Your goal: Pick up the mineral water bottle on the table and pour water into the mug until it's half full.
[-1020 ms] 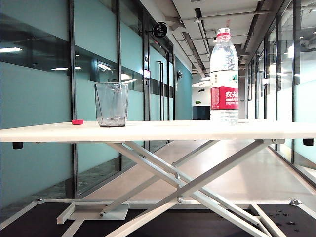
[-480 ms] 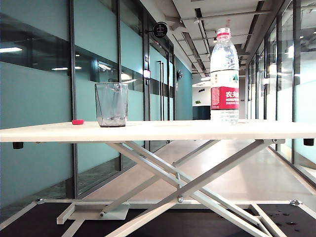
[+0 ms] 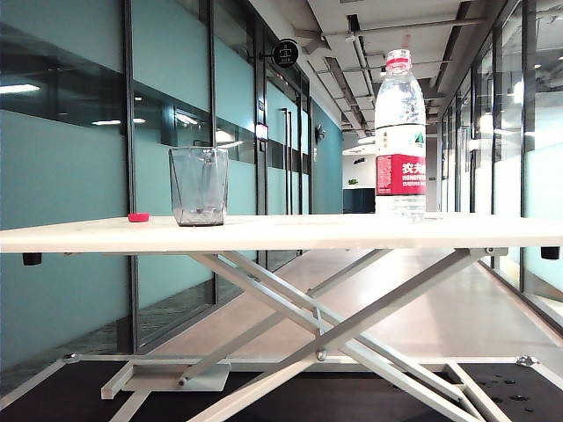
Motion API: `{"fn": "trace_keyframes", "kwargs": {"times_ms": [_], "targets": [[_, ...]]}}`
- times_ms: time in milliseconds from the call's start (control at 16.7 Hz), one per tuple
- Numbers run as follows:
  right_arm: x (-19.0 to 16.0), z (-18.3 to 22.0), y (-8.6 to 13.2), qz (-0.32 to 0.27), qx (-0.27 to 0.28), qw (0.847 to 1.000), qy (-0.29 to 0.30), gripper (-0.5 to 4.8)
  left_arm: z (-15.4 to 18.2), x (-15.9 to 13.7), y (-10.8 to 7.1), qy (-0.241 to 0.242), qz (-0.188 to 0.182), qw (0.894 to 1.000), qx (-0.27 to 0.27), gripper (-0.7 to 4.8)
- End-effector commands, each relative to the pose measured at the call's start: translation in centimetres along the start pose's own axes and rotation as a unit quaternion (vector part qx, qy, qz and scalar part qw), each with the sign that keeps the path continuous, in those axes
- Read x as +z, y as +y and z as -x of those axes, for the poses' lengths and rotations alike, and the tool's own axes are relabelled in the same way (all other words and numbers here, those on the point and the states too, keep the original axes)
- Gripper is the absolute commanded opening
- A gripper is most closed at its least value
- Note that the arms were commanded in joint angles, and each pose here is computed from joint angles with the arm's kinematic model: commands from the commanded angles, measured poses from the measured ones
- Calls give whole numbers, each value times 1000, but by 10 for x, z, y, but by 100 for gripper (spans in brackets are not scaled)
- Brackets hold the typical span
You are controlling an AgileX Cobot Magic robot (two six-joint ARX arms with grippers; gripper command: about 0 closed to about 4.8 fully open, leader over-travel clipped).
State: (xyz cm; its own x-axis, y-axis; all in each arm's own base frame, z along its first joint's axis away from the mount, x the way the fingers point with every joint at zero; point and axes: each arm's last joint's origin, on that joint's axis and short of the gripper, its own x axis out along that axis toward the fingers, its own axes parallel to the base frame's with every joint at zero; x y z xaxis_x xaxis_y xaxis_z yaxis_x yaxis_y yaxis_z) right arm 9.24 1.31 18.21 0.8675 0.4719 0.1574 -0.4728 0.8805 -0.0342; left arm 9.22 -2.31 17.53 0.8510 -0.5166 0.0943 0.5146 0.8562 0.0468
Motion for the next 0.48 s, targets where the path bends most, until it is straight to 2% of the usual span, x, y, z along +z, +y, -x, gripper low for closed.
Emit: {"fn": "trace_keyframes", "kwargs": {"times_ms": [60, 120, 240, 360, 420, 480], "targets": [[4, 0, 0, 5, -1, 1000, -13, 373, 0, -5, -1, 25, 14, 1000, -12, -5], [6, -1, 1, 6, 2, 1000, -15, 379, 0, -6, -1, 33, 18, 999, -12, -5], [17, -4, 2, 11, -2, 1000, -19, 437, 0, -8, -1, 42, 22, 999, -14, -5], [31, -8, 1, 32, -4, 999, -16, 446, 0, -8, -1, 42, 22, 999, -14, -5], [39, -13, -1, 44, -5, 999, -9, 475, 0, -8, -1, 42, 22, 999, -14, -5], [45, -18, -4, 47, -6, 999, -2, 479, 0, -8, -1, 43, 22, 999, -14, -5]]}}
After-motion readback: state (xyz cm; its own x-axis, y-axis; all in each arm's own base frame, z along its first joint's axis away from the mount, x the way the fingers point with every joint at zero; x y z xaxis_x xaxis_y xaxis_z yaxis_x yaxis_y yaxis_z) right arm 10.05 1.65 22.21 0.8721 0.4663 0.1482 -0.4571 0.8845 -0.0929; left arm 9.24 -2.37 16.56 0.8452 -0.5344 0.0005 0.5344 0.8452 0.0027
